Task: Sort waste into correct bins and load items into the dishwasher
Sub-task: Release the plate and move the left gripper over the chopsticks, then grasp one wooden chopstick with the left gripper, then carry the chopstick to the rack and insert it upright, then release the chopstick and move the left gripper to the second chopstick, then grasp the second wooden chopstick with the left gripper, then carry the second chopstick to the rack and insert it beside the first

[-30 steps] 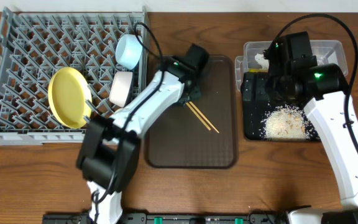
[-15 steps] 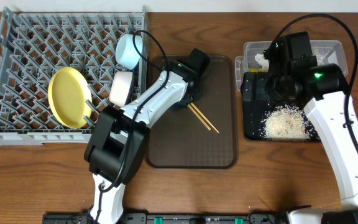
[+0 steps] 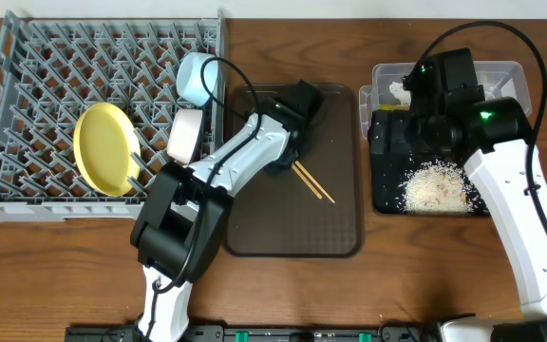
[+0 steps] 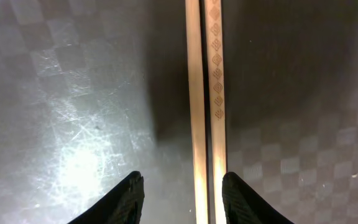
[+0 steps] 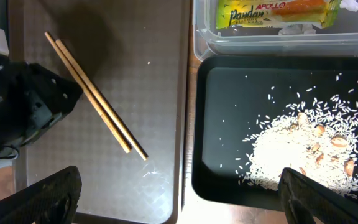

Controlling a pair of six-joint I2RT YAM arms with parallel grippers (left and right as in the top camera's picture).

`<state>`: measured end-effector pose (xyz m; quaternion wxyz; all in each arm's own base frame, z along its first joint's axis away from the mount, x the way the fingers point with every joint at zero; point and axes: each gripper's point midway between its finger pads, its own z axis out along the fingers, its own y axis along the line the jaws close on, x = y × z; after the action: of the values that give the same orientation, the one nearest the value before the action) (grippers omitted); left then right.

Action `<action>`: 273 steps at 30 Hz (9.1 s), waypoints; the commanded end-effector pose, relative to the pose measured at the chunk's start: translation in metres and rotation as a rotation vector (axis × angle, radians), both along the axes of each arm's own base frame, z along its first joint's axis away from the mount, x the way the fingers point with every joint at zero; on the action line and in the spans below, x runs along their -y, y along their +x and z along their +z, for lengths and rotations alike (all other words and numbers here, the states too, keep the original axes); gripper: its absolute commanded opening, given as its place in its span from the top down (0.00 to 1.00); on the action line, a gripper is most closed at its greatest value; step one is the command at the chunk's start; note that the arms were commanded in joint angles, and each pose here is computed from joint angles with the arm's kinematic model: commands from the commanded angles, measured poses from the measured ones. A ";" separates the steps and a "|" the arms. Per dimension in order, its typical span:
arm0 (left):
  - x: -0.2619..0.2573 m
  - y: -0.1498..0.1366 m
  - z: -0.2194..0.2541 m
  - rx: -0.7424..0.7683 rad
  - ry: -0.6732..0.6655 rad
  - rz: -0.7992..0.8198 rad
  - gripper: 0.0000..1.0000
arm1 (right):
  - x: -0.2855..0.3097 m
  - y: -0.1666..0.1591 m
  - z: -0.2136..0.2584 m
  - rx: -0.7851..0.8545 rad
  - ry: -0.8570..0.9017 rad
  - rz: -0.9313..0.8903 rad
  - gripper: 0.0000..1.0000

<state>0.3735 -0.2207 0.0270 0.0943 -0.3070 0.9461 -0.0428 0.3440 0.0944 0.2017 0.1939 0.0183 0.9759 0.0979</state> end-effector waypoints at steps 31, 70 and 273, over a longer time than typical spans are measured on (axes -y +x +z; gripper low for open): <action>0.006 -0.021 -0.067 -0.092 -0.058 0.044 0.92 | 0.003 0.001 -0.001 0.000 -0.012 -0.002 0.01; -0.247 0.022 0.187 0.221 0.788 -0.515 0.92 | 0.003 0.001 -0.001 -0.001 -0.012 -0.002 0.01; -0.274 0.057 0.120 0.008 0.468 -0.626 0.92 | 0.003 0.001 -0.001 0.000 -0.012 -0.002 0.01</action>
<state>0.4304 0.0540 0.1641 0.1658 0.0178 0.9725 0.1626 0.3440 0.0943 0.2015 0.1938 0.0184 0.9760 0.0977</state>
